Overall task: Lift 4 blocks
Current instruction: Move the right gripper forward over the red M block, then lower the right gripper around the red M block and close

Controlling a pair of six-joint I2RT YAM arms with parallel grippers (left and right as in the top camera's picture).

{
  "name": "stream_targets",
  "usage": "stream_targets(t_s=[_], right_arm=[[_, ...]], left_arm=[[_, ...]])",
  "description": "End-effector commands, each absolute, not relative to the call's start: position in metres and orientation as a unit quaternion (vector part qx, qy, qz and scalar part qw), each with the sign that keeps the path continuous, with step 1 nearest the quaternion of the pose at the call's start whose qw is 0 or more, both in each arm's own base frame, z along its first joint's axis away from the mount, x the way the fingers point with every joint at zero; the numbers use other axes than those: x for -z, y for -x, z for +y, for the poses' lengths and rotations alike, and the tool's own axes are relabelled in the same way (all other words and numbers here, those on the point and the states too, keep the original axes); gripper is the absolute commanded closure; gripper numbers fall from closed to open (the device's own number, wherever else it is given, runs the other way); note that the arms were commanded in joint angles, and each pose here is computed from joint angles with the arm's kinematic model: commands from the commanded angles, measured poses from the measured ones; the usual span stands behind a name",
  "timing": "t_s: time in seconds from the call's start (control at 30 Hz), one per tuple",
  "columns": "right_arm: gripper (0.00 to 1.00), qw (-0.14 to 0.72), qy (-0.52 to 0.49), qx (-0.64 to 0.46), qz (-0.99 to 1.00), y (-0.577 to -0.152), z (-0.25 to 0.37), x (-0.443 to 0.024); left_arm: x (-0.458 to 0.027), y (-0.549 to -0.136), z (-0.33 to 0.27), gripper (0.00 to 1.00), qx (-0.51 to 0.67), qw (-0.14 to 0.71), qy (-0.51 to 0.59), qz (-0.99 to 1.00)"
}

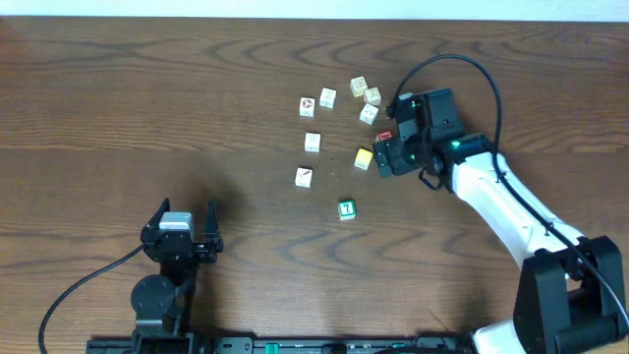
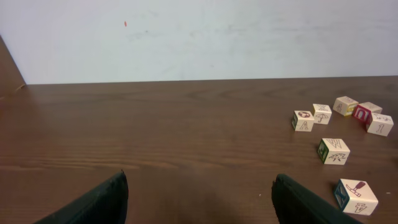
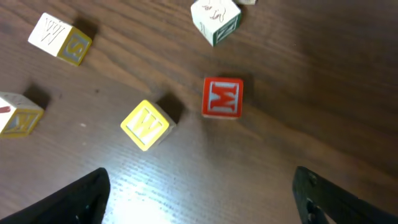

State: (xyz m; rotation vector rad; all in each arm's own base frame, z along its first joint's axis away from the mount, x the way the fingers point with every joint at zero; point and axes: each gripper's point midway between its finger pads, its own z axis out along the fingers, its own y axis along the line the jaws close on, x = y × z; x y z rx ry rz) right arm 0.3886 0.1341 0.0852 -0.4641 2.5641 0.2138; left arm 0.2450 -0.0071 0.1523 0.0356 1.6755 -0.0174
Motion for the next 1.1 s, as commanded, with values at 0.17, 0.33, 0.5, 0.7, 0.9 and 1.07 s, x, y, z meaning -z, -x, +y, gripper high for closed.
stream_targets(t_s=[0.17, 0.33, 0.5, 0.7, 0.9, 1.07], right_arm=[[0.11, 0.272, 0.168, -0.035, 0.947, -0.424, 0.132, -0.083], [0.14, 0.250, 0.161, -0.039, 0.954, -0.434, 0.137, -0.063], [0.24, 0.225, 0.146, -0.040, 0.963, -0.432, 0.137, -0.042], [0.28, 0.194, 0.147, -0.040, 0.969, -0.422, 0.136, -0.026], [0.35, 0.191, 0.148, -0.040, 0.970, -0.420, 0.136, -0.025], [0.29, 0.198, 0.152, -0.041, 0.967, -0.425, 0.139, -0.023]], left_arm=[[-0.137, -0.244, -0.005, 0.26, 0.007, 0.651, -0.011, 0.759], [-0.137, -0.244, -0.005, 0.26, 0.007, 0.651, -0.011, 0.759], [-0.137, -0.244, -0.005, 0.26, 0.007, 0.651, -0.011, 0.759], [-0.137, -0.244, -0.005, 0.26, 0.007, 0.651, -0.011, 0.759], [-0.137, -0.244, -0.005, 0.25, 0.007, 0.651, -0.011, 0.759], [-0.137, -0.244, -0.005, 0.26, 0.007, 0.651, -0.011, 0.759]])
